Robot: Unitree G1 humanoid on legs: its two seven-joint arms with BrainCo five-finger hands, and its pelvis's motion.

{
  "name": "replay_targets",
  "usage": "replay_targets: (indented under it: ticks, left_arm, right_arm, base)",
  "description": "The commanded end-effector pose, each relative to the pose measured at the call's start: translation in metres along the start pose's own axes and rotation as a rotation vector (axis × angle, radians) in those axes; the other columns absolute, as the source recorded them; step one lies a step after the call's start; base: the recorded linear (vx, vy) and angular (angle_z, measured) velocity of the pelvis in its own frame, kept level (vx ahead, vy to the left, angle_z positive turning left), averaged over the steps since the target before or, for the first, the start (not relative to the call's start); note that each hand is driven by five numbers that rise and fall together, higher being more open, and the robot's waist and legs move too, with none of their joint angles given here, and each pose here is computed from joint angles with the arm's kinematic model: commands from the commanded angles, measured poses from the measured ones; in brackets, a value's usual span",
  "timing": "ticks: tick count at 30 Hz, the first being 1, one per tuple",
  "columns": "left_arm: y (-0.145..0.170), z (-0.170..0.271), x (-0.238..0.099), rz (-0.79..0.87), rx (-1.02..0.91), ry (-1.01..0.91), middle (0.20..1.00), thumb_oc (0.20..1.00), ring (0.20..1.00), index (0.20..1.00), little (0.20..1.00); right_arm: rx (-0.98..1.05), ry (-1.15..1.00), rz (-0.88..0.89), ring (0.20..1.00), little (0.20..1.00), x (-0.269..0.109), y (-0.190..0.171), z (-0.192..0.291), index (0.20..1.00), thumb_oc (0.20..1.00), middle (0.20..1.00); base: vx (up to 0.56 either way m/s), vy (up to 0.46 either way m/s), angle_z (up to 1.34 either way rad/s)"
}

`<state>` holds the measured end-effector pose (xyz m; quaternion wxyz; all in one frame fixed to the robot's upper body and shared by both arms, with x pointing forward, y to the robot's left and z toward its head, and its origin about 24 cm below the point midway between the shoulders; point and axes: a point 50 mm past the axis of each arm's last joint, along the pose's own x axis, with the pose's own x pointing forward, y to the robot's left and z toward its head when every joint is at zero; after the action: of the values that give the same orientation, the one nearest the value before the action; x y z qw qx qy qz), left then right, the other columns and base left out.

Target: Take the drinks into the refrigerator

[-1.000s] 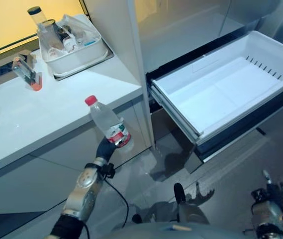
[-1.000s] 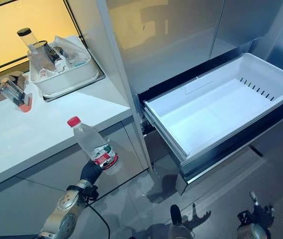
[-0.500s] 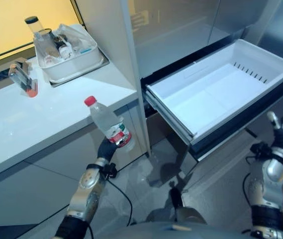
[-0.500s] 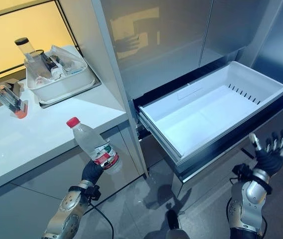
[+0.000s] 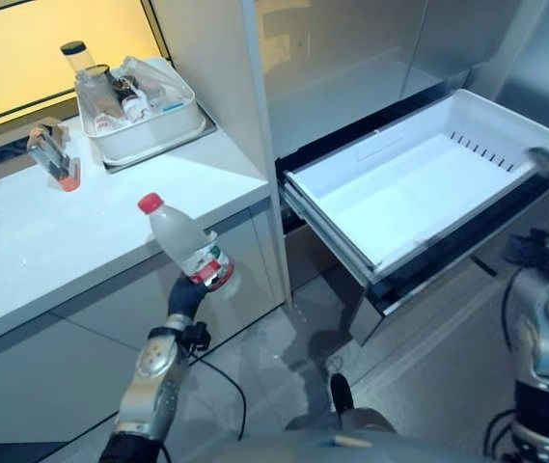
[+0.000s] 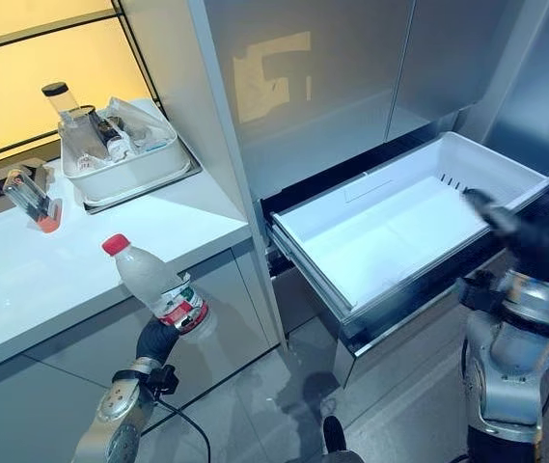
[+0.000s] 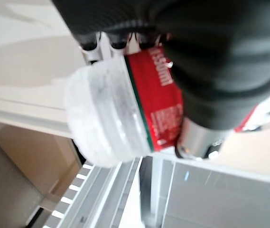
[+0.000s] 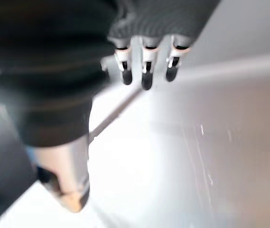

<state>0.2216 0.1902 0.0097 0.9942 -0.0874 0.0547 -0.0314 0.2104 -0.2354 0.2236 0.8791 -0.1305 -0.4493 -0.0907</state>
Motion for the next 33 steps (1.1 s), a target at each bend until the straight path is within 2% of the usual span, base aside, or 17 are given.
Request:
replay_targets:
  ticks: [1, 6, 10, 18, 24, 33]
  left_arm:
    - [-0.011, 0.071, 0.015, -0.166, 0.147, -0.32, 0.2, 0.2, 0.2, 0.2, 0.2]
    - [-0.038, 0.052, 0.023, -0.303, 0.094, -0.23, 0.2, 0.2, 0.2, 0.2, 0.2]
    - [-0.061, 0.047, 0.03, -0.392, 0.073, -0.202, 0.2, 0.2, 0.2, 0.2, 0.2]
    - [-0.092, 0.064, 0.047, -0.484, 0.123, -0.269, 0.2, 0.2, 0.2, 0.2, 0.2]
    - [-0.105, 0.075, 0.06, -0.482, 0.184, -0.315, 0.2, 0.2, 0.2, 0.2, 0.2]
    - [-0.115, 0.086, 0.074, -0.46, 0.253, -0.353, 0.2, 0.2, 0.2, 0.2, 0.2]
  right_arm:
    - [0.053, 0.101, 0.252, 1.0, 1.0, 0.004, 0.016, -0.014, 1.0, 1.0, 1.0]
    - [0.09, 0.193, 0.585, 1.0, 1.0, 0.023, 0.056, -0.035, 1.0, 1.0, 1.0]
    - [0.121, 0.219, 0.748, 1.0, 1.0, 0.038, 0.094, -0.046, 1.0, 1.0, 1.0]
    - [0.135, 0.304, 0.805, 1.0, 1.0, 0.058, 0.144, -0.071, 1.0, 1.0, 1.0]
    - [0.139, 0.313, 0.826, 1.0, 1.0, 0.065, 0.172, -0.071, 1.0, 1.0, 1.0]
    - [0.167, 0.378, 0.892, 1.0, 1.0, 0.069, 0.198, -0.076, 1.0, 1.0, 1.0]
  base:
    - [-0.02, -0.041, 0.0]
    - [0.01, -0.016, 0.04]
    - [-0.01, -0.017, 0.05]
    - [-0.01, -0.004, 0.08]
    - [0.0, -0.003, 0.04]
    - [0.0, -0.002, 0.05]
